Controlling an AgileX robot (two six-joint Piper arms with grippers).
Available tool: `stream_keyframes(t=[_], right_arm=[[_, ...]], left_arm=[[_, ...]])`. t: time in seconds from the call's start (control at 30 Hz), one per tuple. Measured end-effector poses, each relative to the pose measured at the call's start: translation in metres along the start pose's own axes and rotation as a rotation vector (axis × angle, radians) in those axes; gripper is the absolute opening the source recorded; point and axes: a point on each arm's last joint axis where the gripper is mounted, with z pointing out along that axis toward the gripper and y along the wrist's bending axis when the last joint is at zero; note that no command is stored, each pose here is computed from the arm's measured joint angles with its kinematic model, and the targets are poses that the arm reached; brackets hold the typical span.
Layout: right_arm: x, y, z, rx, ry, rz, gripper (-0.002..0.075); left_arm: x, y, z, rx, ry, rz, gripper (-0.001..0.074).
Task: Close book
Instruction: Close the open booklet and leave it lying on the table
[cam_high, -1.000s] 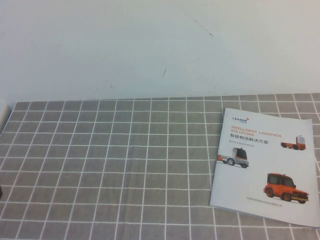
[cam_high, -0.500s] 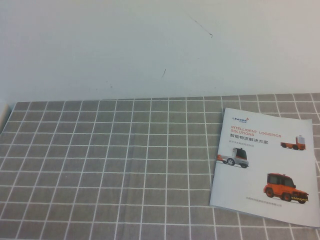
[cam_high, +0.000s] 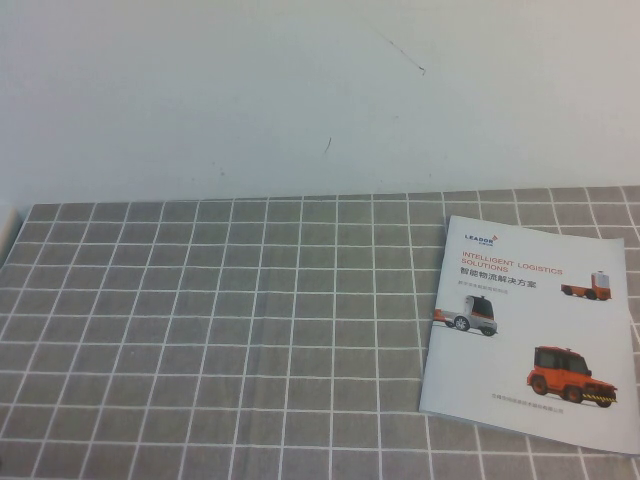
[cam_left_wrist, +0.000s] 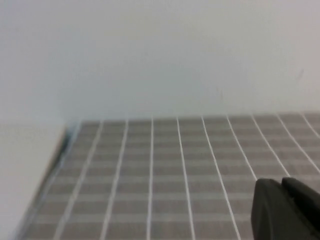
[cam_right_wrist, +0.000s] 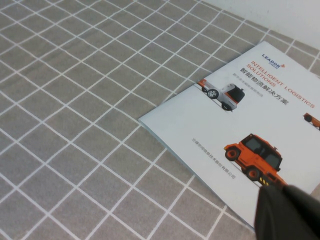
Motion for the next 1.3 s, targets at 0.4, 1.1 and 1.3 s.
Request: stream_keyframes(t=[0.4,1.1,1.3], right_arm=[[0.0,0.0,0.0,0.0,-0.002,0.002,-0.0001],[0.0,0.0,0.0,-0.001,-0.003,0.003,-0.0001],[0.0,0.0,0.0,-0.001,-0.003,0.003,-0.0001]], left_arm=[[0.022,0.001,-0.01,-0.02,0.236,-0.005,-0.0004],[0.022,-0.002,-0.01,0.038,0.241,0.03,-0.0004],[0.022,-0.002,-0.01,0.039,0.241,0.03,-0.0004]])
